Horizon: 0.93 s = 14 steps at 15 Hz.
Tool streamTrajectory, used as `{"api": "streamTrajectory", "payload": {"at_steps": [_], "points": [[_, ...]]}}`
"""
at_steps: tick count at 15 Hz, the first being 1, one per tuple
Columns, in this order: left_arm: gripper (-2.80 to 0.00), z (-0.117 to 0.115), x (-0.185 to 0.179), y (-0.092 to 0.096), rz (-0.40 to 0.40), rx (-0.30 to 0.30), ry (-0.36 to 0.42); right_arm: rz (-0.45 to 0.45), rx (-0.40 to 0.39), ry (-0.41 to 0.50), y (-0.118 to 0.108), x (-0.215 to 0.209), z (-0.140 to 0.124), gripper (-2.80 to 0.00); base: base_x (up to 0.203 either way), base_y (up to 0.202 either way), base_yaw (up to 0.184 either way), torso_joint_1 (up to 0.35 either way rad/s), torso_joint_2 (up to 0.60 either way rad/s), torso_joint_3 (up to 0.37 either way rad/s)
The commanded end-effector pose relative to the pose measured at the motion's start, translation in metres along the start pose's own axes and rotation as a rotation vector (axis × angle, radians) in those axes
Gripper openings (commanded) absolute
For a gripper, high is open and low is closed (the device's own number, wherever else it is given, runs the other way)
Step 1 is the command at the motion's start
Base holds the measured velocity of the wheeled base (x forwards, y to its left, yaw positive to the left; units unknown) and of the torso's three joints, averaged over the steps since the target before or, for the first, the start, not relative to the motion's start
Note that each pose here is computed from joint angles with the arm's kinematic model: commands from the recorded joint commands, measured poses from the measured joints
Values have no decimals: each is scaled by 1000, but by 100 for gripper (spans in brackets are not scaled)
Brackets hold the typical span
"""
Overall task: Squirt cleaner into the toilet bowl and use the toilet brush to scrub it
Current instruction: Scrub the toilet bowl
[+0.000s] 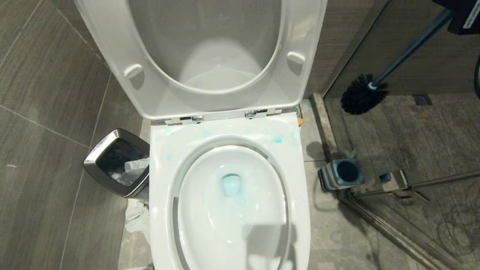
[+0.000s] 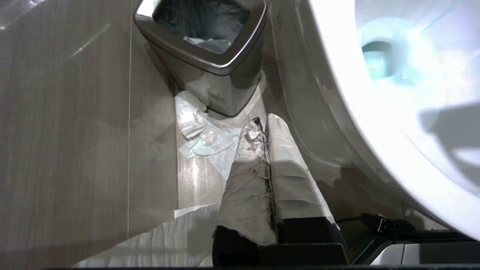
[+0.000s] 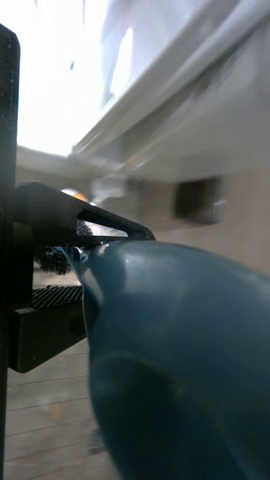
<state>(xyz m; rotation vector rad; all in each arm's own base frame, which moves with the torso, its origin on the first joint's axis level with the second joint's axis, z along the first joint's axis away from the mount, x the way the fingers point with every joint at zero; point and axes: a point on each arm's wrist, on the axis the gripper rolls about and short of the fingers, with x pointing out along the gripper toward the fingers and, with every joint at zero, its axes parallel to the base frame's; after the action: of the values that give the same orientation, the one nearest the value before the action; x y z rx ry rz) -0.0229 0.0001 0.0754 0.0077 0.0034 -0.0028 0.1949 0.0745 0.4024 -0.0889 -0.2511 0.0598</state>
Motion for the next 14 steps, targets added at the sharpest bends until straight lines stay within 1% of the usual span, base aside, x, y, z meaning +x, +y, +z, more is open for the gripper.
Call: {"api": "streamTrajectory", "payload": {"at_steps": [1, 6, 10, 14], "points": [[-280, 0, 0, 0, 0, 0, 0, 60, 10, 3, 24, 10, 8, -280, 0, 0, 0, 3, 0, 211], [-280, 0, 0, 0, 0, 0, -1, 156, 23, 56, 72, 7, 6, -280, 0, 0, 0, 4, 1, 205], [-280, 0, 0, 0, 0, -1, -2, 246, 27, 82, 109, 8, -1, -280, 0, 0, 0, -1, 2, 204], [-280, 0, 0, 0, 0, -2, -3, 307, 22, 109, 148, 13, -10, -280, 0, 0, 0, 1, 1, 204]]}}
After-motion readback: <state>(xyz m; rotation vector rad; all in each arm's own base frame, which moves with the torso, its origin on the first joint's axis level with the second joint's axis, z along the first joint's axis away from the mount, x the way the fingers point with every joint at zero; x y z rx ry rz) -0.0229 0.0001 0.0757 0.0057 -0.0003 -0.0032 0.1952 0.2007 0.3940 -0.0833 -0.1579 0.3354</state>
